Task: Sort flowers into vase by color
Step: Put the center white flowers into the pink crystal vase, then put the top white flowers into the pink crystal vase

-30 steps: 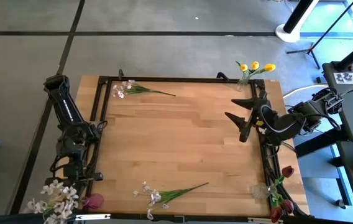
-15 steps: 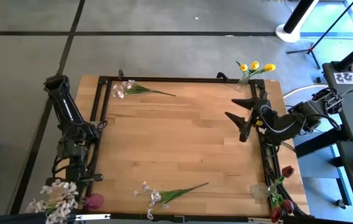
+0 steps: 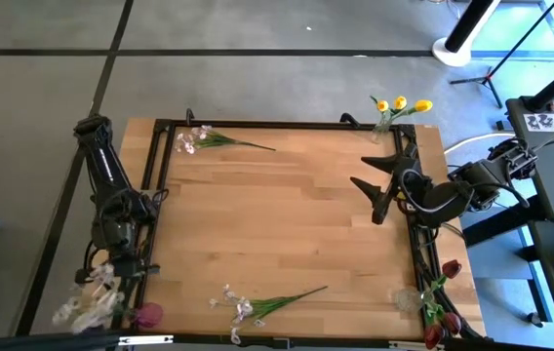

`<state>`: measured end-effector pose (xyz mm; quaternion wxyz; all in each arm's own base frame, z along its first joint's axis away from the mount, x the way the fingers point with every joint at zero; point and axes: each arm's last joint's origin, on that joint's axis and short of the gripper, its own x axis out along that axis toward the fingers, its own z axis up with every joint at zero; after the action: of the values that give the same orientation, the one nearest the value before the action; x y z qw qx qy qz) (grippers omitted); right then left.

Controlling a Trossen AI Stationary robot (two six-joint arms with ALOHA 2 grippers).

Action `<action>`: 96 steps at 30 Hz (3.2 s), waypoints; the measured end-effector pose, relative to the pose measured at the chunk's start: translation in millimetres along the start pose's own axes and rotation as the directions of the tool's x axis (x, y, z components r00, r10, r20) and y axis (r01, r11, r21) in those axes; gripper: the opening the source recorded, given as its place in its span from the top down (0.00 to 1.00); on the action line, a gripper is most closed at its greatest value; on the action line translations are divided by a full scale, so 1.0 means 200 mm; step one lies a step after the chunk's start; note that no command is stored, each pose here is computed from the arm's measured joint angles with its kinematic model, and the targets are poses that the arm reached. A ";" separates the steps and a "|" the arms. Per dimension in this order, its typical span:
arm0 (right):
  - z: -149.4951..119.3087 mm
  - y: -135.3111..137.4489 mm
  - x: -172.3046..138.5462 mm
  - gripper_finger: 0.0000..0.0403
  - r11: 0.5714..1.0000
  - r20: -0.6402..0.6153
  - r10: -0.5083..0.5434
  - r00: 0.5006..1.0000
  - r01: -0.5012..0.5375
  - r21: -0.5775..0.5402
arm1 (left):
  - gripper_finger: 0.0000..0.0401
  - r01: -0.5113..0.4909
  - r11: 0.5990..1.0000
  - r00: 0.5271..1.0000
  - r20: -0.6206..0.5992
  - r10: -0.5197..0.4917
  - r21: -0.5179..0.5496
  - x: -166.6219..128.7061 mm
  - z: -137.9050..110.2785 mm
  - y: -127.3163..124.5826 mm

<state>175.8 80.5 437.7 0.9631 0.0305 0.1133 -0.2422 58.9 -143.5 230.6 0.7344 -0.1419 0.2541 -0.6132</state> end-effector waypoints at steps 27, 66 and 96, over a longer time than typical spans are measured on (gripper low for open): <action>-0.01 -0.01 0.00 0.36 0.999 -0.004 -0.030 1.000 0.030 -0.042 | 0.74 -0.139 0.915 0.987 0.018 0.157 -0.379 -0.06 0.04 -0.01; -0.06 0.10 0.06 0.36 0.943 -0.110 0.131 0.985 -0.158 -0.294 | 0.74 -0.543 0.314 0.777 -0.323 0.541 -0.778 -0.44 0.24 -0.22; 0.00 0.03 0.04 0.36 0.867 0.032 -0.071 0.997 0.078 -0.492 | 0.74 -0.498 -0.313 -0.471 -0.051 0.881 -0.809 -0.61 0.62 0.13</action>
<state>186.3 82.0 436.7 0.9297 -0.2220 0.1663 -0.2425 133.7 -33.1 344.4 0.8609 -0.2859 0.1005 0.4086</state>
